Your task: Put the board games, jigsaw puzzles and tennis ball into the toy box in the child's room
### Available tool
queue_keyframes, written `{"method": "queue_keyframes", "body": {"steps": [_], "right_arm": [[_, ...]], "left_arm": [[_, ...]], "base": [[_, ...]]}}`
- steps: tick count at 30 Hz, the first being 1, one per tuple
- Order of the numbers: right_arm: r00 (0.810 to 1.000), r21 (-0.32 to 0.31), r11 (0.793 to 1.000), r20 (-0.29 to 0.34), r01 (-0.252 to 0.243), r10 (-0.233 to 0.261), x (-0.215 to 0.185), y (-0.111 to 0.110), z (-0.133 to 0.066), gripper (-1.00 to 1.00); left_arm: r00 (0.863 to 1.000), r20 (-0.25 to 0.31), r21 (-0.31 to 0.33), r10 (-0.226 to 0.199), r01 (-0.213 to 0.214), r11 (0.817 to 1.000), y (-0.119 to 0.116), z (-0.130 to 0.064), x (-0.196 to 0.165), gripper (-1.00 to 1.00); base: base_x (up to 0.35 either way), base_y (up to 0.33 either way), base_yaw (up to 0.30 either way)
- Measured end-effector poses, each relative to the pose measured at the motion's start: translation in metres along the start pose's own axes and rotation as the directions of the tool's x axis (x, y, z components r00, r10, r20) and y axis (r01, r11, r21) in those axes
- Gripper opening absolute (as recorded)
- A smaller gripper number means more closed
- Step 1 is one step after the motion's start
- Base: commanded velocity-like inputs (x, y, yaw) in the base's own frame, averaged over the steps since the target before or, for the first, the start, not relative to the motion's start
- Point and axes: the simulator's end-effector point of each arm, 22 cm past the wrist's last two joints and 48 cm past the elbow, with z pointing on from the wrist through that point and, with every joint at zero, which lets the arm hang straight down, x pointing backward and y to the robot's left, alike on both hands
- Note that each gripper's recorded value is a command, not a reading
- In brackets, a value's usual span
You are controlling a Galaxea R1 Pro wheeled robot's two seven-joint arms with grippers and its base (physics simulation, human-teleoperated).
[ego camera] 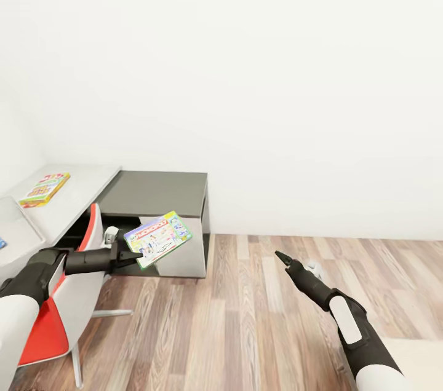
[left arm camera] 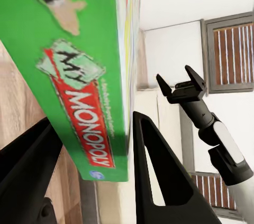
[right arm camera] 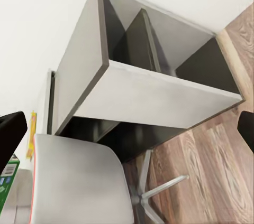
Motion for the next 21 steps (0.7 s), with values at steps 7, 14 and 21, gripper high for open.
{"method": "queue_keyframes", "body": {"steps": [7,14,21], "right_arm": [[1.000,0.000,1.000,0.000,0.000,0.000,0.0001,0.0000,0.0000,1.00],[1.000,-0.002,1.000,0.000,0.000,0.000,-0.0002,0.0003,-0.0001,1.00],[1.000,-0.002,1.000,0.000,0.000,0.000,0.0000,0.0001,0.0001,1.00]], "left_arm": [[1.000,-0.001,-0.002,0.000,0.000,1.000,0.0004,-0.0002,0.0001,-1.00],[1.000,-0.001,-0.001,0.000,0.000,1.000,0.0002,0.0002,0.0003,-1.00],[1.000,-0.002,-0.002,-0.001,0.001,1.000,0.0009,0.0002,0.0002,-1.00]], "base": [[0.324,-0.005,0.291],[0.324,0.000,0.290],[0.300,0.000,0.106]]}}
